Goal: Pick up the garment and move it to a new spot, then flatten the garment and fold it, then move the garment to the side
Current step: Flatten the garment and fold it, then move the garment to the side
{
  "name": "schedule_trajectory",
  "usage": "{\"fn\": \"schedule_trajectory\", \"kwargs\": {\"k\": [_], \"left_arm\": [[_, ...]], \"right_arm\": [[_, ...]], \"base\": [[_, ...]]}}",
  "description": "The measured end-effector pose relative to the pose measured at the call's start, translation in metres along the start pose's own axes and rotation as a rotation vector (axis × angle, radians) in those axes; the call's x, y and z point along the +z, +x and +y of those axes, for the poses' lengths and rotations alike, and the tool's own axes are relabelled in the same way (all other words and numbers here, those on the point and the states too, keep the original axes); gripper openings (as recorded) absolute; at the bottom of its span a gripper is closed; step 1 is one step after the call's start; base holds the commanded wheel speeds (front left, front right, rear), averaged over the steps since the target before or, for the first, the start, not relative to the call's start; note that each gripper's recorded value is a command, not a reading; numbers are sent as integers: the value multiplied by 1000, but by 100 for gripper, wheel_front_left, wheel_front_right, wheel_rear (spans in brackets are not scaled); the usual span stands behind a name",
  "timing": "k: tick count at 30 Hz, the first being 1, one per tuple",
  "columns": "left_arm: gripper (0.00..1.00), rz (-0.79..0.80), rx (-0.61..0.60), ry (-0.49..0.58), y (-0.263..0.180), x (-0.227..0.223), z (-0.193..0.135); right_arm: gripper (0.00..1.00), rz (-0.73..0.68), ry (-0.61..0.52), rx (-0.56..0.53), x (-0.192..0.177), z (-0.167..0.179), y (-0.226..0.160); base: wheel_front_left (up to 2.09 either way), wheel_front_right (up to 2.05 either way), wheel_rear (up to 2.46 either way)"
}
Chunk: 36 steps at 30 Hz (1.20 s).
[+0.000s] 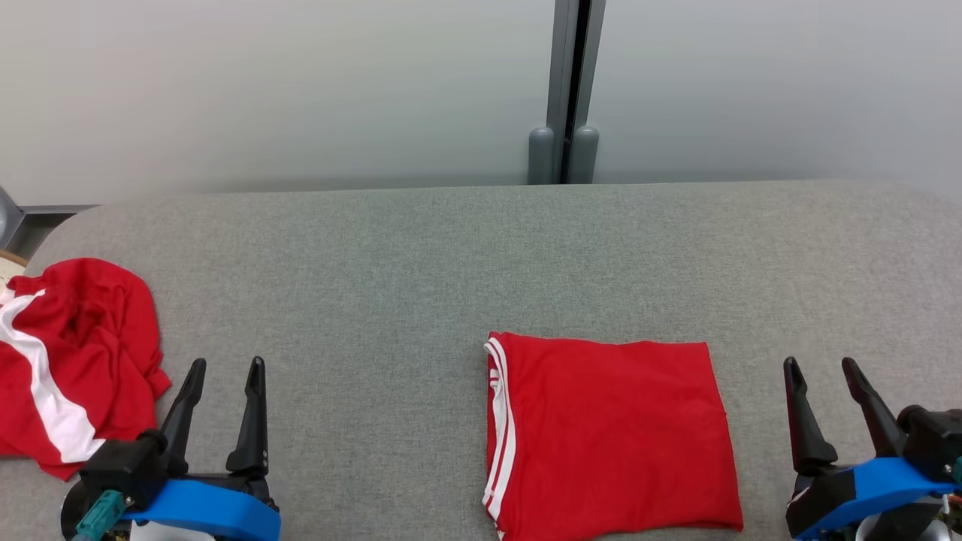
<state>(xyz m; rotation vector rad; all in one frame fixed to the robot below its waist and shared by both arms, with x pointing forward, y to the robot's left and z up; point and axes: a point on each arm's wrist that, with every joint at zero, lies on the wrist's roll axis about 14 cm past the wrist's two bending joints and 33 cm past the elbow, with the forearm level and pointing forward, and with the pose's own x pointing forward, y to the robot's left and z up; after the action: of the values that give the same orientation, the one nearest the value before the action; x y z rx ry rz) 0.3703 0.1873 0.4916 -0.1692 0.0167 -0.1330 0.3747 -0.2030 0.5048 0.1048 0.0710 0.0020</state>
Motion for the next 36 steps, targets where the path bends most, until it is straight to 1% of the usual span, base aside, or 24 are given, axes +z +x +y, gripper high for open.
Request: {"fn": "schedule_trajectory", "kwargs": {"k": [7, 11, 17, 31, 36], "left_arm": [[100, 0, 0, -5, -10, -3, -5], [100, 9, 3, -3, -11, -7, -5], [100, 14, 18, -10, -11, -9, -3], [100, 24, 44, -16, -12, -12, 6], [100, 26, 52, -18, -12, -13, 8]], "right_arm": [[100, -16, 3, -11, -2, -3, -11], [100, -46, 19, -6, 3, -2, -12], [100, -37, 32, -5, 0, -1, -12], [100, 11, 48, 10, -12, 4, -4], [100, 10, 49, 41, -4, 15, 10]], "base": [[0, 0, 0], [0, 0, 0], [0, 0, 0], [0, 0, 0], [0, 0, 0]]}}
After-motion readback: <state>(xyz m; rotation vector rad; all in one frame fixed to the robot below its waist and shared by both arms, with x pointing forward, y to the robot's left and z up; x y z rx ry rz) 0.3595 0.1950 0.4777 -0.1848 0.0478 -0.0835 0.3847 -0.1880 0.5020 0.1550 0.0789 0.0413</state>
